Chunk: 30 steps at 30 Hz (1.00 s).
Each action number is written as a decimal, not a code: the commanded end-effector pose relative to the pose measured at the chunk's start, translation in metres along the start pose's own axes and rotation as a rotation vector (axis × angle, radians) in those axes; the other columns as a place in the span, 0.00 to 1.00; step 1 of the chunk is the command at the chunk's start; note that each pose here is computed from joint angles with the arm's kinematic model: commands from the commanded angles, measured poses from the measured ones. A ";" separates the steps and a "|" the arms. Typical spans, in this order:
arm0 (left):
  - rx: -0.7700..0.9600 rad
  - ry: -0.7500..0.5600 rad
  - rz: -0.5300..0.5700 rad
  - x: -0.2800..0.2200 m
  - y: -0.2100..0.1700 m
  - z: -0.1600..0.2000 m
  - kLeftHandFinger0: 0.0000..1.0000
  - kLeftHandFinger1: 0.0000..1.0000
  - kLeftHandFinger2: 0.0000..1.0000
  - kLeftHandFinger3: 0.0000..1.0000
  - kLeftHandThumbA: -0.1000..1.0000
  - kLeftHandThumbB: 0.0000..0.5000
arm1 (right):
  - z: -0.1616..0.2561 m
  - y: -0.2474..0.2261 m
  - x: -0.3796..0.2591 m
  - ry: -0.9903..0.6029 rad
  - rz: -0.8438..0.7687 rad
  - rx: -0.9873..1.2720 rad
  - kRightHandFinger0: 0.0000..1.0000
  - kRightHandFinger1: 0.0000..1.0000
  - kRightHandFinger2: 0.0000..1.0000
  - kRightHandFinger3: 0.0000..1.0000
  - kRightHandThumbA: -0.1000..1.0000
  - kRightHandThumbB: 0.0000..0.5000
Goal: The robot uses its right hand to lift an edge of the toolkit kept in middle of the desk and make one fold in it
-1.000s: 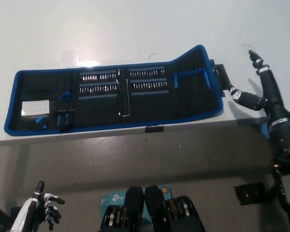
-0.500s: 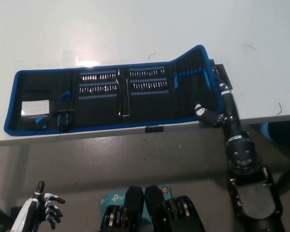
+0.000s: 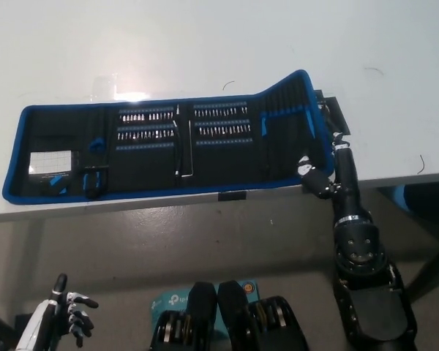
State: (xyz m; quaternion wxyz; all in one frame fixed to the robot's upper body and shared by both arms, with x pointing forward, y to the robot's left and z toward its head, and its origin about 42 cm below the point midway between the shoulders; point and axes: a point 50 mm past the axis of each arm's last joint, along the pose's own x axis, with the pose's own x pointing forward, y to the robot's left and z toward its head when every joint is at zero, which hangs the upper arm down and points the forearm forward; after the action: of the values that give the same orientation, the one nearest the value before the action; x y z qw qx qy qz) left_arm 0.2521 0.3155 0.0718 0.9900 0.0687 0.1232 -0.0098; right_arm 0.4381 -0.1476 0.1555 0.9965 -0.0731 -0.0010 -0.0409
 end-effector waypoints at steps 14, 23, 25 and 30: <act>0.045 -0.048 -0.032 0.005 0.007 0.017 0.26 0.28 0.28 0.38 1.00 1.00 | 0.046 0.024 0.013 -0.252 -0.028 0.147 0.00 0.00 0.00 0.35 0.00 0.18; 0.036 -0.048 -0.041 0.007 0.006 0.017 0.29 0.29 0.29 0.38 1.00 1.00 | 0.097 0.035 0.035 -0.423 0.183 -0.202 0.00 0.00 0.00 0.38 0.00 0.18; 0.038 -0.049 -0.044 0.008 0.007 0.017 0.28 0.29 0.28 0.38 1.00 1.00 | 0.115 0.047 0.039 -0.452 0.277 -0.412 0.00 0.00 0.00 0.40 0.00 0.24; 0.038 -0.058 -0.057 0.010 0.005 0.017 0.24 0.27 0.27 0.38 1.00 1.00 | 0.116 0.070 0.037 -0.529 0.384 -0.713 0.00 0.00 0.00 0.37 0.00 0.33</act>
State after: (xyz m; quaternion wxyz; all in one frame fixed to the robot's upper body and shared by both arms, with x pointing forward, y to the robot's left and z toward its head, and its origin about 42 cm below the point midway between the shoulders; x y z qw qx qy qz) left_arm 0.2616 0.3140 0.0780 0.9904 0.0736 0.1140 -0.0260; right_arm 0.4763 -0.0968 0.2306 0.9354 -0.2870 -0.1729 0.1133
